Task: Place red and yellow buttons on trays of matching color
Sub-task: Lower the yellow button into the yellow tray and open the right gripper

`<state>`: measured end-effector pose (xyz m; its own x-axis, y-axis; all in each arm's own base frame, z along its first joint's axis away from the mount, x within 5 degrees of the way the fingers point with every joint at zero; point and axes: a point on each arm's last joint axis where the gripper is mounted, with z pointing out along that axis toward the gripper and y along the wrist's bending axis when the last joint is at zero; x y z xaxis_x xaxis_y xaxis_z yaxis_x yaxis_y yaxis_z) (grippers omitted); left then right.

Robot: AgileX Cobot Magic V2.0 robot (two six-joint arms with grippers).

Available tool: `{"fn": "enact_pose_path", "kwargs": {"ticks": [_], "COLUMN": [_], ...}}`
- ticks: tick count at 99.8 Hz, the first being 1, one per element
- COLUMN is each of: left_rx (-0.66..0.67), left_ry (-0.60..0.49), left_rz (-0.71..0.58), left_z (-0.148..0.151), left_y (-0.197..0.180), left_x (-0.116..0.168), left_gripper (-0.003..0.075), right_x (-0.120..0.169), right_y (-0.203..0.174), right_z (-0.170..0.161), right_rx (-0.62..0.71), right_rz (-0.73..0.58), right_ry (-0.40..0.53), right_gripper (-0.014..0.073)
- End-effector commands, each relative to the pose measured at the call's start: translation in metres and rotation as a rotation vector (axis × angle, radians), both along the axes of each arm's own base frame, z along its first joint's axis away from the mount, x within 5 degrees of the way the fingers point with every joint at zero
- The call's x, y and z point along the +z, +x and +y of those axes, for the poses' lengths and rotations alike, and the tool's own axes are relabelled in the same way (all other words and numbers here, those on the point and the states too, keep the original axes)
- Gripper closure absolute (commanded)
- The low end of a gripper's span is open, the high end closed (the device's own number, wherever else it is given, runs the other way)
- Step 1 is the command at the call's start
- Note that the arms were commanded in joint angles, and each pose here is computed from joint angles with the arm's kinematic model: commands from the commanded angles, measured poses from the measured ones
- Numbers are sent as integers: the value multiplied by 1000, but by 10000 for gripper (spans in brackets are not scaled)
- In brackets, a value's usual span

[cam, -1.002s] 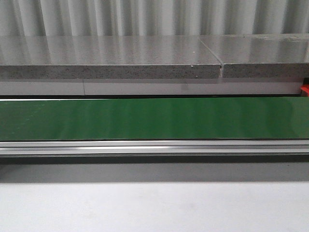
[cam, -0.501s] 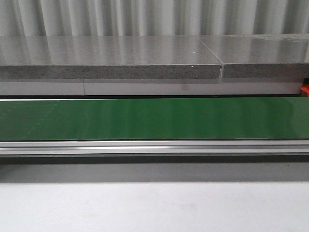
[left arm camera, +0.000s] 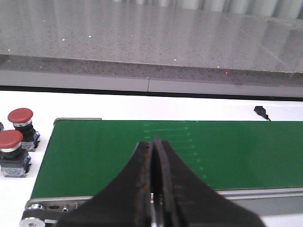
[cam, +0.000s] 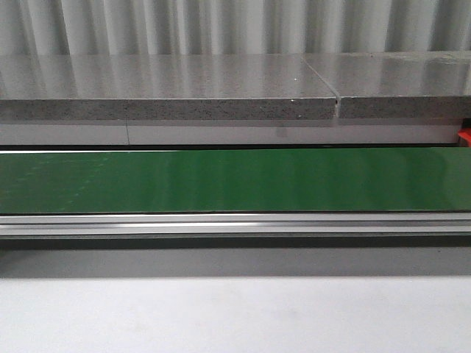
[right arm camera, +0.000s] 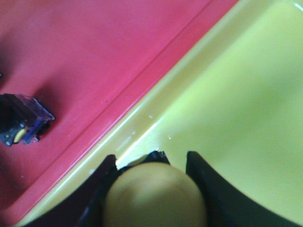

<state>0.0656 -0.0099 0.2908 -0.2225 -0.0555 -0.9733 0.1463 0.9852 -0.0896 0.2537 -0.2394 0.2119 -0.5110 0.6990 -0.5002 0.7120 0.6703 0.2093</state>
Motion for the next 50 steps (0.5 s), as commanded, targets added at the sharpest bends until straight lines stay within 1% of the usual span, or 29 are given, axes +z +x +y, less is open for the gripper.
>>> {"fn": "enact_pose_path", "kwargs": {"ticks": [1,34,50], "left_rx": [-14,-14,-14], "left_ry": [-24,-24,-24], "left_rz": [-97,-97,-97], "left_z": [-1,-1,-1], "left_y": [1,1,1], "left_x": [16,16,16], "left_gripper": [741,741,741], "right_x": [18,1,-3], "right_y": [2,4,5], "right_z": [-5,-7,-8], "right_rx": [-24,-21,-20], "right_rz": [-67,-28,-19], "right_ry": [-68,-25,-15], "right_gripper": [389,389,386]}}
